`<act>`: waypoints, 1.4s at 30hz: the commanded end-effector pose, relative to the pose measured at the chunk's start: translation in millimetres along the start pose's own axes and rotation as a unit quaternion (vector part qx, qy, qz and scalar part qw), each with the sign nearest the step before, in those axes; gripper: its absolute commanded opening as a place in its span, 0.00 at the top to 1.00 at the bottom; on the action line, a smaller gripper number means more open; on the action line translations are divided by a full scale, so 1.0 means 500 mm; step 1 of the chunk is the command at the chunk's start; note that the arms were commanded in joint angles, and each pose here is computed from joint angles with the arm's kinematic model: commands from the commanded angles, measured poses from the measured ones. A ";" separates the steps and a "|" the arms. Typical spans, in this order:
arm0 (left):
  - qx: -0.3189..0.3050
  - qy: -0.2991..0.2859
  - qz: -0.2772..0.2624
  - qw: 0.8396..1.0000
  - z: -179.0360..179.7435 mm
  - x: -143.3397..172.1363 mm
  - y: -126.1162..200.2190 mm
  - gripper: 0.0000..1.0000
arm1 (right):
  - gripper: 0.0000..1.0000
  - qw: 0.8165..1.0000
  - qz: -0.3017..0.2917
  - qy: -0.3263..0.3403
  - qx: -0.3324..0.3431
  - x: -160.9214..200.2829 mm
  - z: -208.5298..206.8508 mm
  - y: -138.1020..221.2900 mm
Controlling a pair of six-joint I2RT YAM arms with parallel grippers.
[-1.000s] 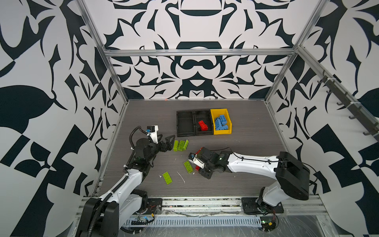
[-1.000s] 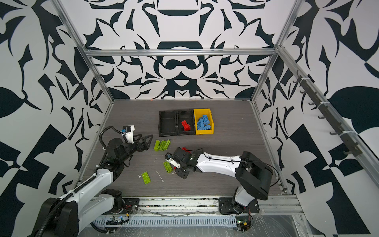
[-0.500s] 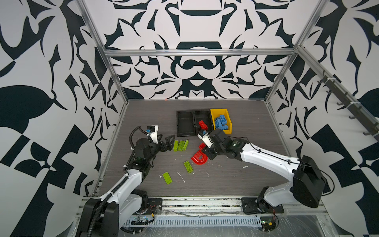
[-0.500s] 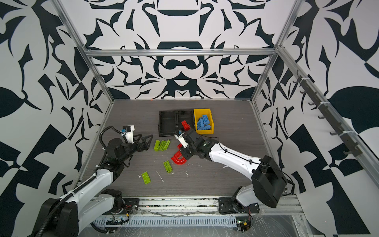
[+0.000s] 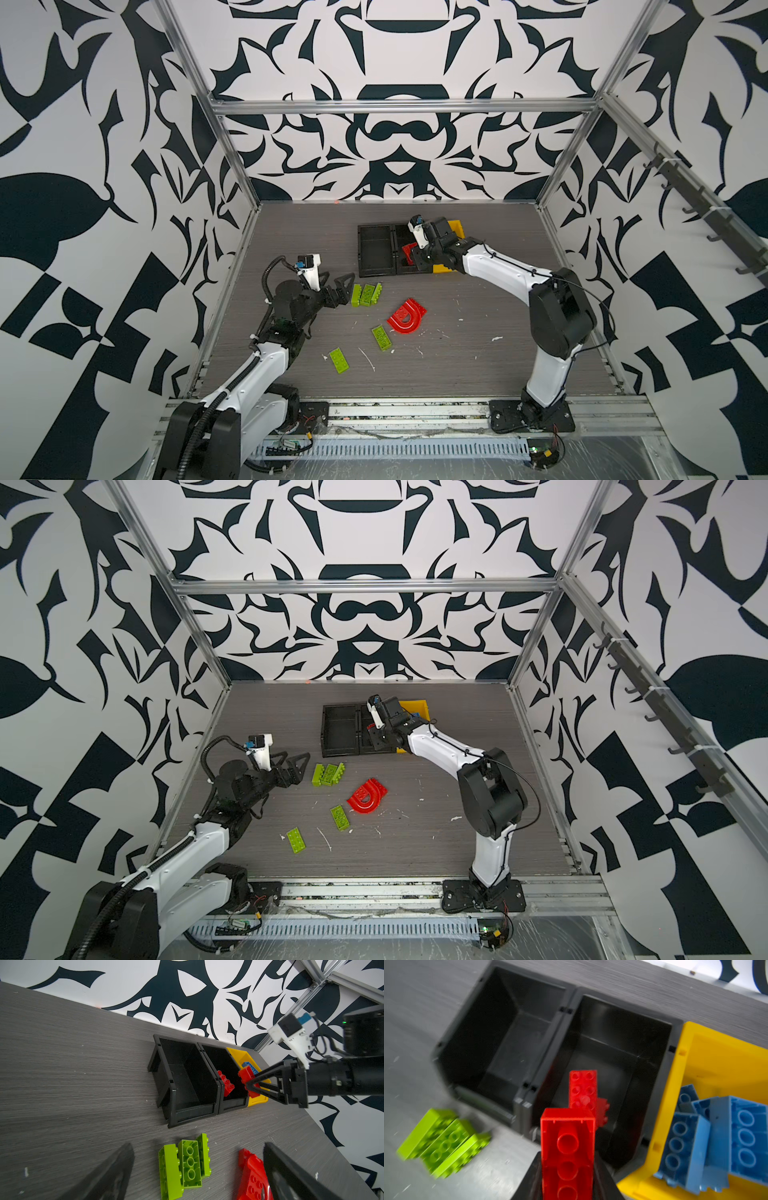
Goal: Sort the legos into containers by color
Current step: Place the lego in the container.
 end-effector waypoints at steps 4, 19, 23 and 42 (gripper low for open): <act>0.001 0.002 0.003 1.000 0.000 0.009 0.005 0.01 | 0.70 0.999 -0.043 -0.017 0.001 -0.081 -0.010 -0.014; -0.002 0.000 0.003 1.000 0.002 0.010 0.005 0.00 | 0.54 0.997 -0.062 -0.034 0.018 -0.130 -0.038 -0.035; -0.001 0.000 0.003 1.000 0.001 0.009 0.005 0.01 | 0.45 0.998 -0.061 -0.029 0.018 -0.132 -0.036 -0.017; -0.001 -0.002 0.000 1.000 -0.001 0.006 0.009 0.01 | 0.42 0.995 0.049 0.076 -0.033 0.168 0.127 0.144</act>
Point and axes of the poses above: each gripper's point midway between its finger pads, its own y axis back along the fingers, its own z axis along the line the jaws close on, x = y × z, the point moved 5 cm from there along y, back along the fingers, and after that the axes turned 2 degrees about -y, right-handed, at the moved point
